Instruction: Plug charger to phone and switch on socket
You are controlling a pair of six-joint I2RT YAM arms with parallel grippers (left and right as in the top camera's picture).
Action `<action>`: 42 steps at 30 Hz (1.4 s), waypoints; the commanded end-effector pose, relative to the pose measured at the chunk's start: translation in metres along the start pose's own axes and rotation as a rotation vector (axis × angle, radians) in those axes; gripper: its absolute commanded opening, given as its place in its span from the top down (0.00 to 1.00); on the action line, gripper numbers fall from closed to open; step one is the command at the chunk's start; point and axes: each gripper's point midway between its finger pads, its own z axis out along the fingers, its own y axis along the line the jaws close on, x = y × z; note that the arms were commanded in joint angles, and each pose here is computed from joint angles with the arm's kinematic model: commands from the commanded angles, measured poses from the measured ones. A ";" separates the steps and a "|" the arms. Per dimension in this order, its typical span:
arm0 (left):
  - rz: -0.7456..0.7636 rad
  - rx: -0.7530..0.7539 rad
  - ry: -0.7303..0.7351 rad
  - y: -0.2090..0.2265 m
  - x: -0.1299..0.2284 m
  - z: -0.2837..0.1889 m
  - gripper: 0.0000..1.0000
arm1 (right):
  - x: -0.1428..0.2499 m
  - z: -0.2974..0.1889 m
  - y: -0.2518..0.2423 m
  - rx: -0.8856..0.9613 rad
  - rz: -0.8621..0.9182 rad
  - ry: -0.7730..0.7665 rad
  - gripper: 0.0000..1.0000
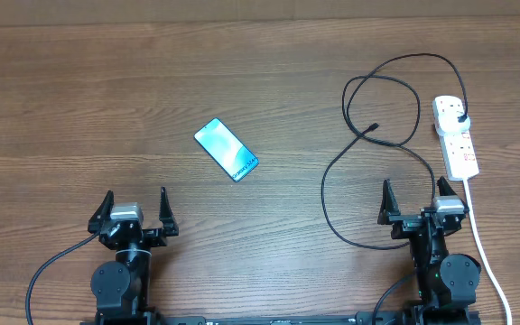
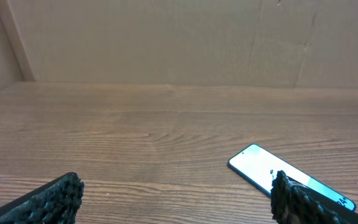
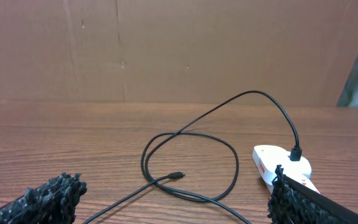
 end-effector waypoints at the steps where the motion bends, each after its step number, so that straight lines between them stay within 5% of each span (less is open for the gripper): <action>1: 0.019 0.012 -0.008 -0.002 0.000 0.000 0.00 | 0.001 0.000 0.001 -0.006 -0.005 -0.007 0.00; 18: 0.011 0.049 -0.017 -0.008 -0.002 0.000 0.01 | 0.001 0.000 0.001 -0.006 -0.005 -0.007 0.00; 33: -0.018 0.021 -0.177 -0.004 -0.100 -0.029 0.00 | 0.001 0.000 0.001 -0.006 -0.005 -0.007 0.00; 42: -0.022 0.034 -0.105 -0.008 -0.154 -0.017 0.00 | 0.001 0.000 0.001 -0.006 -0.005 -0.007 0.00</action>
